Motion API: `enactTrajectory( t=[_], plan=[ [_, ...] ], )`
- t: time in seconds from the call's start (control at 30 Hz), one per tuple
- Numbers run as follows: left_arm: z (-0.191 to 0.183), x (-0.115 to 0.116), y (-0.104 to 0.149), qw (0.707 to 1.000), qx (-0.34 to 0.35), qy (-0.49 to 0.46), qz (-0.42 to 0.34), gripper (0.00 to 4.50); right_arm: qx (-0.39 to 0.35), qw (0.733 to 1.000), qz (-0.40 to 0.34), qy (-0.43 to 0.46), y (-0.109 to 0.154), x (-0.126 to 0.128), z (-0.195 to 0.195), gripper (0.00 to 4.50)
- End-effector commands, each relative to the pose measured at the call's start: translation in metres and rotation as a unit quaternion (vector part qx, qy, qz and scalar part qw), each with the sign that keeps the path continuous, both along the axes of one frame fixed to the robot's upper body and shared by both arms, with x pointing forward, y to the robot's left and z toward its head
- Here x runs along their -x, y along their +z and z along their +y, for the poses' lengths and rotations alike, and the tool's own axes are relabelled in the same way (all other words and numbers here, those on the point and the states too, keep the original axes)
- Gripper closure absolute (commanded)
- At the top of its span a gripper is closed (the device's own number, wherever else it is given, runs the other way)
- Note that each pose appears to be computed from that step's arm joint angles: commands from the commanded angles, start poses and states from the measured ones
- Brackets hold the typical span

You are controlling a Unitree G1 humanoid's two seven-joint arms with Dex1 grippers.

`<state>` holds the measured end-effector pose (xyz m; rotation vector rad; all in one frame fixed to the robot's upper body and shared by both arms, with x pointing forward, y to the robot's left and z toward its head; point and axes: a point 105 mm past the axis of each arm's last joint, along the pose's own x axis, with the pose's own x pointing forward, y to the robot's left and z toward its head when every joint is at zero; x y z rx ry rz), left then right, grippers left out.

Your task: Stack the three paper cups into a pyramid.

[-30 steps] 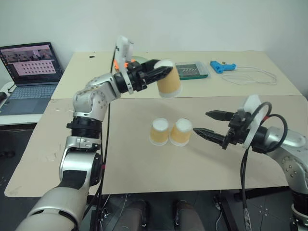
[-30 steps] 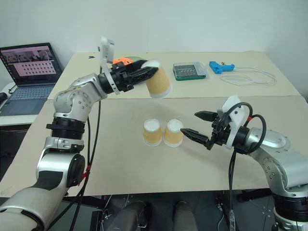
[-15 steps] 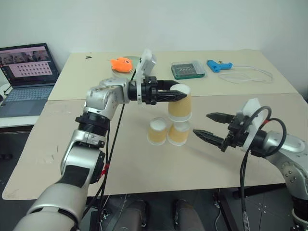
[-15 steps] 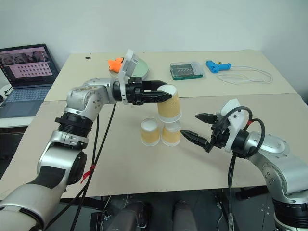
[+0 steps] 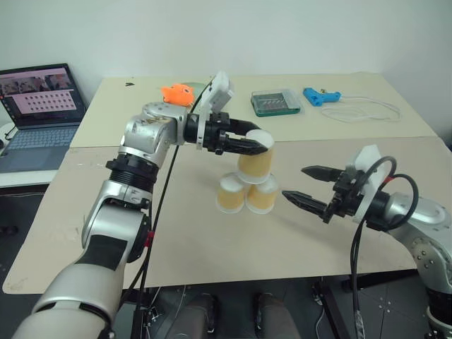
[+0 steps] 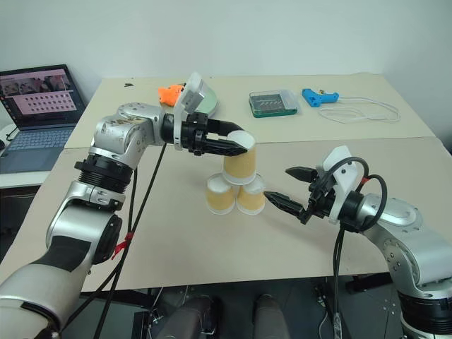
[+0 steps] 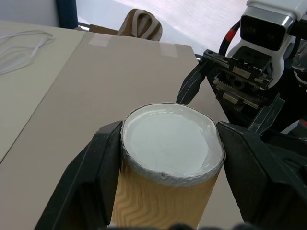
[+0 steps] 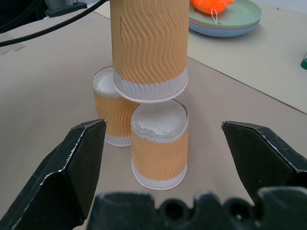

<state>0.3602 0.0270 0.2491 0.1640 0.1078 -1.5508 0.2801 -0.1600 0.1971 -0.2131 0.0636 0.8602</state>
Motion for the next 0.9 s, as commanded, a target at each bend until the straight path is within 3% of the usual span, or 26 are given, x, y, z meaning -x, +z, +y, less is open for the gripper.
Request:
enactTrajectory(
  t=[0.03, 0.9],
  plan=[
    [-0.004, 0.009, 0.008, 0.999, 0.003, -0.021, -0.026, 1.35, 0.003, 0.999, -0.035, -0.001, 0.014, 0.001, -0.001, 0.0],
    [-0.004, 0.006, -0.002, 0.999, -0.006, -0.008, -0.031, 1.35, 0.003, 0.999, -0.036, -0.001, 0.017, 0.001, -0.003, 0.0]
  ],
)
